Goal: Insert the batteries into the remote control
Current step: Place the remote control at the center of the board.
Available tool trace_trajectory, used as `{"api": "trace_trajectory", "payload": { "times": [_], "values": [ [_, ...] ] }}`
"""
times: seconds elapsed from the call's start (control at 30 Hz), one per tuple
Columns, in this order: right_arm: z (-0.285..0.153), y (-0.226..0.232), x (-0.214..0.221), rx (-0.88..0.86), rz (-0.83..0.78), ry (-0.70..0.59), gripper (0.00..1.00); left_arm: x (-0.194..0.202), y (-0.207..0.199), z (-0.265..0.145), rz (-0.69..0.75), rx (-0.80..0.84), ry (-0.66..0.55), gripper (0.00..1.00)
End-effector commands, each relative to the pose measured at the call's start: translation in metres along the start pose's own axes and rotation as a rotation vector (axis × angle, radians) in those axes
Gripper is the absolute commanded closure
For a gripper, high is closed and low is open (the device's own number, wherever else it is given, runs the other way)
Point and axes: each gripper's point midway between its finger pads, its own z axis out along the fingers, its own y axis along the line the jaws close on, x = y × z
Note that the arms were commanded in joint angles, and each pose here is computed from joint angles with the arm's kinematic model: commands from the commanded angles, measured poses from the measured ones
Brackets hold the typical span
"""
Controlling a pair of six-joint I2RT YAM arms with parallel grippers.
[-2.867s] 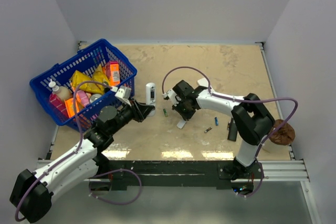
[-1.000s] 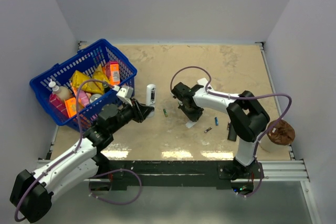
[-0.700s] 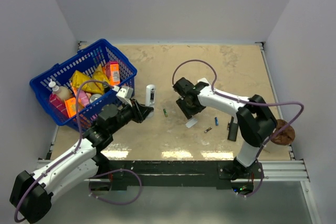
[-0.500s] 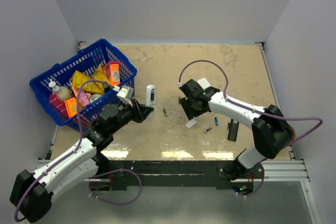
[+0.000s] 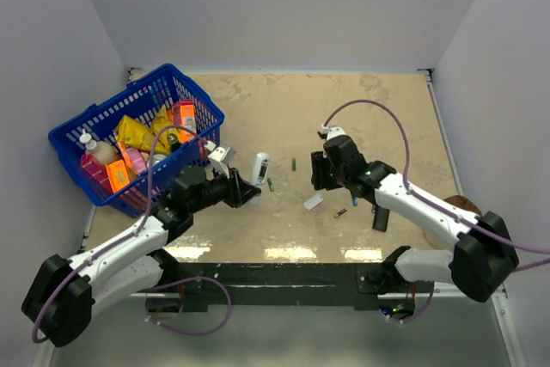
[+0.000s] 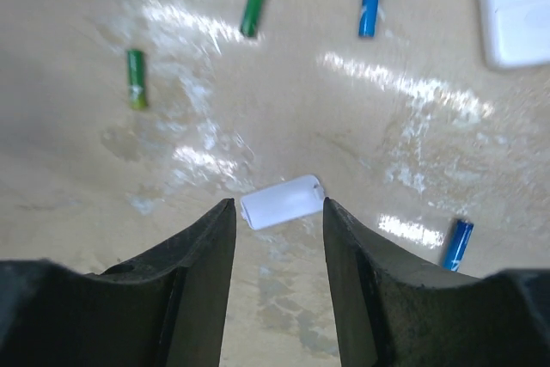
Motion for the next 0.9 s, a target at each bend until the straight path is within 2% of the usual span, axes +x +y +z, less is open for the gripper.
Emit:
{"api": "trace_trajectory", "payload": {
  "times": [0.0,0.13,0.23,0.27,0.37,0.7,0.87],
  "values": [
    [-0.028,0.004,-0.048,-0.030,0.069,-0.236,0.52,0.002,-0.038,0.009,-0.016,0.181,0.055,1.00],
    [-0.050,0.006,-0.058,-0.076,0.077,-0.328,0.48,0.031,-0.042,0.023,-0.109,0.170,0.157,1.00],
    [-0.063,0.000,-0.062,-0.068,0.105,-0.385,0.39,0.046,-0.051,0.033,-0.193,0.183,0.221,1.00],
    [-0.070,0.000,-0.064,-0.073,0.107,-0.402,0.31,0.057,-0.050,0.038,-0.230,0.175,0.266,1.00],
    [-0.081,0.001,-0.068,-0.090,0.103,-0.419,0.24,0.071,-0.063,0.042,-0.292,0.179,0.323,1.00],
    [-0.097,0.002,-0.050,-0.149,0.073,-0.420,0.26,0.105,-0.061,0.048,-0.423,0.084,0.413,1.00],
    [-0.103,0.001,-0.044,-0.164,0.068,-0.415,0.27,0.116,-0.060,0.058,-0.439,0.030,0.443,1.00]
  ]
}}
